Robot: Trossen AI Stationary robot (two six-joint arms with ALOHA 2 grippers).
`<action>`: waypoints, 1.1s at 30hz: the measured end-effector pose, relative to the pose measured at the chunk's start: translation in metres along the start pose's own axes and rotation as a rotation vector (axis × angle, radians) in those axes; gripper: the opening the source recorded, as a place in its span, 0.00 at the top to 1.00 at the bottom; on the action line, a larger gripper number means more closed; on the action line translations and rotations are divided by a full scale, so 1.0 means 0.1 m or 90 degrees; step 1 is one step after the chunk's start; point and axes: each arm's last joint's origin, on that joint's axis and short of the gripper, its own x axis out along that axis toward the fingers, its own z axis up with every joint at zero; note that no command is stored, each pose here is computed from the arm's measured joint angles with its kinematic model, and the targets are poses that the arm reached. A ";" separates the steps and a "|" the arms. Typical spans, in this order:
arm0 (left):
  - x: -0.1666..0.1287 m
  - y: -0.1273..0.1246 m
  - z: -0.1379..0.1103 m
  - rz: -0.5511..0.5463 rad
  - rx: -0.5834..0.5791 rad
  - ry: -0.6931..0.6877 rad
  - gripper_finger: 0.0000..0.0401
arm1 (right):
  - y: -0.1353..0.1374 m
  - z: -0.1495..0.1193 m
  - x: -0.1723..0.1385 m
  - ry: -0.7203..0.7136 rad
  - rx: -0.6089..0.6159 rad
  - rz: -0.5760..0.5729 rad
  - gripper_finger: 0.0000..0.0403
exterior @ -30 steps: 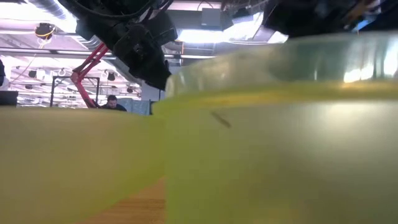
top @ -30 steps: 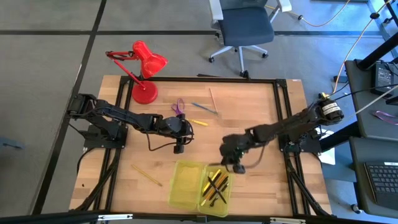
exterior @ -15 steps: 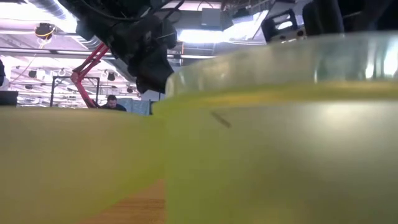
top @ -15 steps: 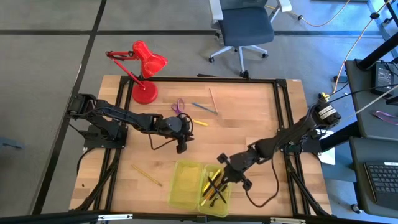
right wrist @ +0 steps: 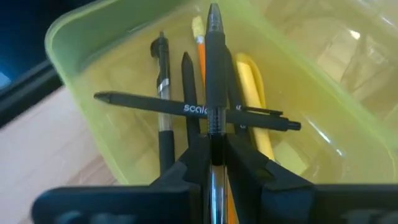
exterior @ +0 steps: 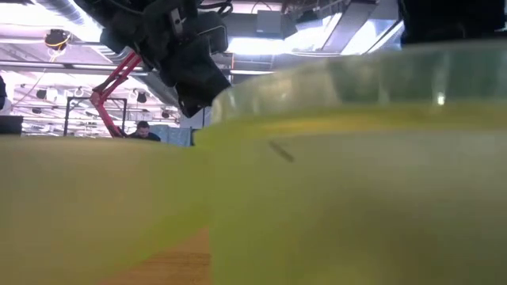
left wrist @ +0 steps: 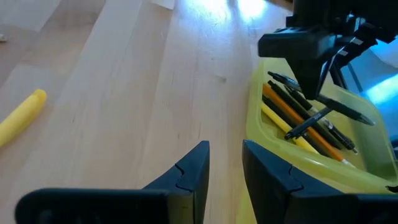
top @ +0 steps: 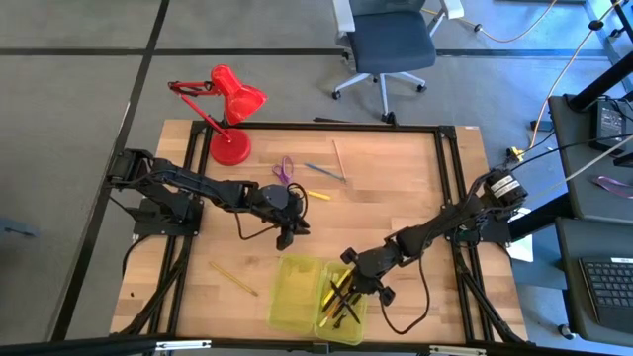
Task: Pick & place school supplies into a supply box
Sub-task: Put the black pen into the yellow supply box, then put the yellow pencil into the yellow supply box
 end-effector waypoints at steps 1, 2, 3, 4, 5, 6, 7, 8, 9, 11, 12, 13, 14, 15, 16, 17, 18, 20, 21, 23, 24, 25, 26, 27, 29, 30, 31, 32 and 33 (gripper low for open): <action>0.00 0.00 0.00 0.000 0.000 0.000 0.78 | 0.00 0.00 0.00 -0.002 0.014 -0.005 0.88; 0.00 0.00 0.00 0.000 0.001 0.000 0.78 | -0.01 0.00 0.00 -0.001 0.030 -0.008 0.88; 0.00 0.00 0.00 0.000 0.001 -0.001 0.78 | -0.01 0.00 0.00 -0.001 0.045 -0.008 0.88; 0.00 0.00 0.00 -0.001 0.001 -0.001 0.78 | -0.01 0.00 0.00 0.000 0.051 -0.008 0.88; 0.00 0.00 0.00 -0.001 0.001 0.000 0.78 | -0.01 0.00 0.00 0.001 0.050 -0.009 0.88; 0.00 0.00 0.00 -0.002 0.001 0.000 0.78 | -0.01 0.00 0.00 0.000 0.048 -0.009 0.88; 0.00 0.00 0.00 -0.003 0.001 0.000 0.78 | -0.01 0.00 0.00 0.001 0.044 -0.009 0.87; 0.00 -0.01 0.00 -0.004 0.001 -0.001 0.78 | -0.01 0.00 0.00 0.001 0.037 -0.009 0.87; 0.00 -0.01 0.00 -0.005 0.003 -0.002 0.78 | 0.00 0.00 0.00 0.003 0.032 -0.008 0.85; 0.00 -0.03 0.01 -0.009 0.005 -0.006 0.78 | 0.00 -0.01 0.00 0.004 0.028 -0.008 0.82; 0.00 -0.03 0.01 -0.009 0.005 -0.007 0.78 | 0.00 0.00 0.00 0.003 0.028 -0.009 0.80; 0.00 -0.03 0.01 -0.010 0.005 -0.007 0.78 | 0.00 -0.01 0.00 0.004 0.030 -0.009 0.78; 0.00 -0.03 0.01 -0.010 0.005 -0.007 0.78 | 0.00 -0.01 0.00 0.004 0.030 -0.009 0.76; 0.00 -0.03 0.01 -0.010 0.006 -0.007 0.78 | 0.00 -0.01 0.00 0.004 0.030 -0.009 0.75; 0.00 -0.03 0.01 -0.010 0.008 -0.007 0.78 | -0.01 -0.01 0.00 0.004 0.030 -0.010 0.73; 0.00 -0.03 0.01 -0.013 0.011 -0.006 0.78 | -0.01 -0.01 0.00 0.004 0.030 -0.010 0.72; 0.00 -0.03 0.00 -0.021 0.012 -0.003 0.79 | -0.01 -0.01 0.00 0.004 0.030 -0.010 0.70; 0.00 -0.06 0.01 -0.062 0.014 0.006 0.79 | -0.01 -0.01 0.00 0.005 0.034 -0.010 0.69; 0.00 -0.07 0.01 -0.093 0.015 0.011 0.79 | -0.01 -0.01 0.00 0.005 0.039 -0.010 0.69; -0.05 -0.12 0.03 -0.153 0.029 0.020 0.79 | -0.01 -0.02 0.00 0.010 0.054 -0.009 0.69; -0.08 -0.14 0.04 -0.175 0.046 0.020 0.79 | -0.01 -0.02 0.00 0.016 0.063 -0.009 0.69; -0.11 -0.15 0.03 -0.181 0.052 0.028 0.79 | 0.00 -0.03 0.00 0.020 0.071 -0.008 0.69; -0.15 -0.16 0.02 -0.176 0.052 0.037 0.80 | 0.00 -0.04 0.00 0.023 0.079 -0.007 0.69; -0.20 -0.18 0.02 -0.159 0.051 0.041 0.80 | 0.00 -0.04 0.00 0.025 0.089 -0.007 0.69; -0.32 -0.19 -0.01 -0.115 0.046 0.064 0.82 | -0.01 -0.05 0.00 0.032 0.107 -0.007 0.69; -0.38 -0.20 -0.03 -0.095 0.045 0.076 0.82 | -0.01 -0.05 0.00 0.033 0.114 -0.007 0.69; -0.44 -0.22 -0.06 -0.071 0.044 0.091 0.83 | -0.01 -0.05 0.00 0.032 0.123 -0.008 0.69; -0.50 -0.24 -0.09 -0.050 0.038 0.103 0.84 | -0.02 -0.05 0.00 0.032 0.126 -0.009 0.69; -0.56 -0.27 -0.11 -0.032 0.036 0.108 0.85 | -0.02 -0.06 -0.01 0.033 0.128 -0.010 0.69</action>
